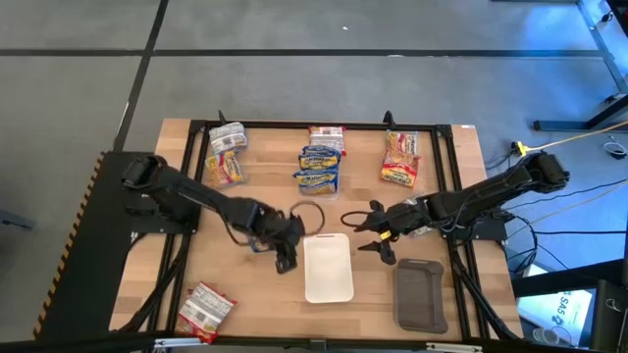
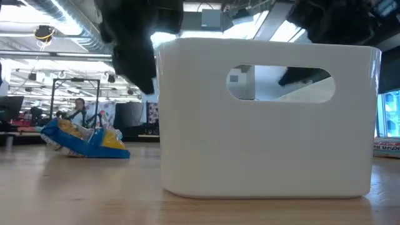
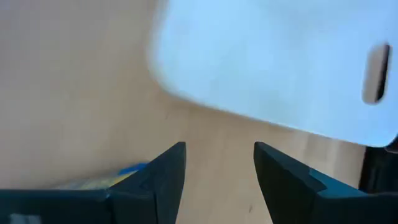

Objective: Sort Maruchan noodles
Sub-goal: Put the blue noodle pack into the transparent bin

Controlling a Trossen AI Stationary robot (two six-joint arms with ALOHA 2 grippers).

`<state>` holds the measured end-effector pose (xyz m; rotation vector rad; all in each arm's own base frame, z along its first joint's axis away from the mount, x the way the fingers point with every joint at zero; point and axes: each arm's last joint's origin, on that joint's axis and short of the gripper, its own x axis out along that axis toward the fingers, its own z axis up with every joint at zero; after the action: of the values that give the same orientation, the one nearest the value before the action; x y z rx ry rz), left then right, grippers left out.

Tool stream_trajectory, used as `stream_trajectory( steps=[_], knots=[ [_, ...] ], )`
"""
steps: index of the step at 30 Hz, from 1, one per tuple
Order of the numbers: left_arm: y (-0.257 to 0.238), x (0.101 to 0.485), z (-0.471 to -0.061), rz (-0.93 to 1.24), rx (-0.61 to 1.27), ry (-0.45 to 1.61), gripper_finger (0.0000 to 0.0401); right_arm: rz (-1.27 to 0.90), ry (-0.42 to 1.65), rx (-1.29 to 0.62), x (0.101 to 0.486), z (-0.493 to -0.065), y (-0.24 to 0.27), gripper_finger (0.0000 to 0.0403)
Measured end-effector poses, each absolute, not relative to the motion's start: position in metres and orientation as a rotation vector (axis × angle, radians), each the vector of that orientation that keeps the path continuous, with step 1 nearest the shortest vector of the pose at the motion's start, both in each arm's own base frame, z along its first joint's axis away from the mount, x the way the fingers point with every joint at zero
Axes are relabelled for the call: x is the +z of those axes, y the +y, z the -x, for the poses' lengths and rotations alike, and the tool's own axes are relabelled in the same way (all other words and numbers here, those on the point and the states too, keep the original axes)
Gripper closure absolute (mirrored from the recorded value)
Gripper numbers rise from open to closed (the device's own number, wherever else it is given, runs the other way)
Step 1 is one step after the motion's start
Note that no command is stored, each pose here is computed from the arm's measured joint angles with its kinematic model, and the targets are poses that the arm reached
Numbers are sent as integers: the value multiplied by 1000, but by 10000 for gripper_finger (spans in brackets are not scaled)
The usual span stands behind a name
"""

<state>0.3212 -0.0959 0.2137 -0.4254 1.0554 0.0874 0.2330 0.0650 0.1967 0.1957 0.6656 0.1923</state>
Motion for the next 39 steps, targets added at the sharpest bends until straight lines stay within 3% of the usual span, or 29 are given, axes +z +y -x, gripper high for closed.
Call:
stream_trajectory(
  steps=[5,13,22,32,39],
  knots=[
    [-110,180,-328,317,128,1105,217,-190,692,115,184,-237,64,159],
    [-100,159,-335,238,233,1128,217,-43,650,-237,171,-250,43,159],
    [-96,186,-325,267,242,1089,217,-50,669,1,159,-269,43,159],
    [-92,219,-282,229,475,1131,217,-86,676,174,160,-266,65,159],
    [-95,198,-256,275,578,1304,217,-253,623,-19,168,-273,55,159]
  ],
)
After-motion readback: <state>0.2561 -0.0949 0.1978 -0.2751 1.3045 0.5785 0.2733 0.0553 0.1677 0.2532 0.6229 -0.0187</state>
